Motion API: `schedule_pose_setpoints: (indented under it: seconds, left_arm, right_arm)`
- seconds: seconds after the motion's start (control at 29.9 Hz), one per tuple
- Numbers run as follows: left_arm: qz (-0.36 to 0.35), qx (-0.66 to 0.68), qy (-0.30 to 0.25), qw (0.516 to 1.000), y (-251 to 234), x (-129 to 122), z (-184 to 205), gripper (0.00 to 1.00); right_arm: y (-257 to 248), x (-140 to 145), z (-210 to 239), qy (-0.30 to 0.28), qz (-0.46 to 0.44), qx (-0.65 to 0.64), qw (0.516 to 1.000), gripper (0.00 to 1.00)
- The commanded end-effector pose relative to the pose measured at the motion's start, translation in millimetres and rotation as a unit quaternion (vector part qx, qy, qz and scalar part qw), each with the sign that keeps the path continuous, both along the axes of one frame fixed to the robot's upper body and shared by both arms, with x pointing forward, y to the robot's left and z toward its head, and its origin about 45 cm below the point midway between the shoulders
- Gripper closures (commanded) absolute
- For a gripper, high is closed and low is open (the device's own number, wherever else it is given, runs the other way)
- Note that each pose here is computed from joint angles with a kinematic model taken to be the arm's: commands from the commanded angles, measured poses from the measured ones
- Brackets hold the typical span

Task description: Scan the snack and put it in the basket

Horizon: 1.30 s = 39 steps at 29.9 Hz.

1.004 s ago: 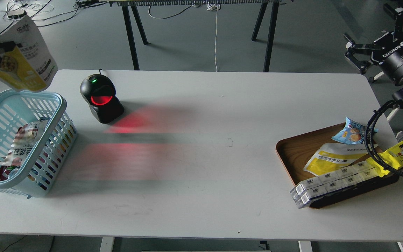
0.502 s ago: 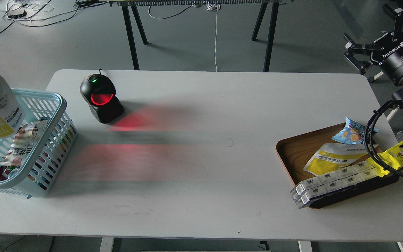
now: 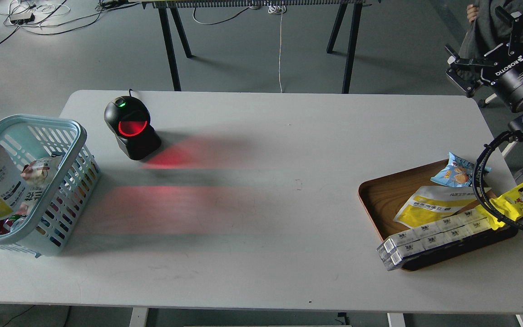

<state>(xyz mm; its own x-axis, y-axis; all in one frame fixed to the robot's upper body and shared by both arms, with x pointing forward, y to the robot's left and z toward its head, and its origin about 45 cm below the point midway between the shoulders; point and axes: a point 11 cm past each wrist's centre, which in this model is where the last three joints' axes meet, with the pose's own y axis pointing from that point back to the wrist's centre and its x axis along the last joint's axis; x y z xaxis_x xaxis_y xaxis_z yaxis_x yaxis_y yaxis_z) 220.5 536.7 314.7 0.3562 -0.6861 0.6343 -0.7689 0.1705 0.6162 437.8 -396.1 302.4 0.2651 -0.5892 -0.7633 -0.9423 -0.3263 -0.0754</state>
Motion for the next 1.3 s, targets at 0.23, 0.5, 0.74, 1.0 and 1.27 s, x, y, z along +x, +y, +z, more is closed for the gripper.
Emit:
schedule_pose_setpoints:
  seconds: [0.23,0.5,0.74,1.0,1.27]
  left_arm:
    - [-0.007,-0.016,0.015,1.000,-6.3,-2.1,-18.0,0.91]
    - [-0.011,-0.021,0.012,1.000,-7.5,-1.1,-17.7,0.24]
    - [-0.002,-0.043,-0.067,0.997,-10.1,23.5,23.0,0.01]
    - [0.006,-0.117,-0.218,0.969,-33.1,71.6,117.1,0.01]
    - [0.046,-0.418,-0.274,0.865,-94.6,134.4,168.9,0.01]
  right_arm:
    - [-0.1,-0.1,-0.2,0.000,0.000,0.000,1.000,0.04]
    - [-0.1,-0.1,-0.2,0.000,0.000,0.000,1.000,0.04]
    - [1.5,0.2,0.9,-0.001,0.002,0.000,1.000,0.04]
    - [3.7,-0.3,-1.6,0.005,0.004,-0.004,1.000,0.04]
    - [12.8,-0.6,-4.8,0.020,0.008,-0.017,1.000,0.04]
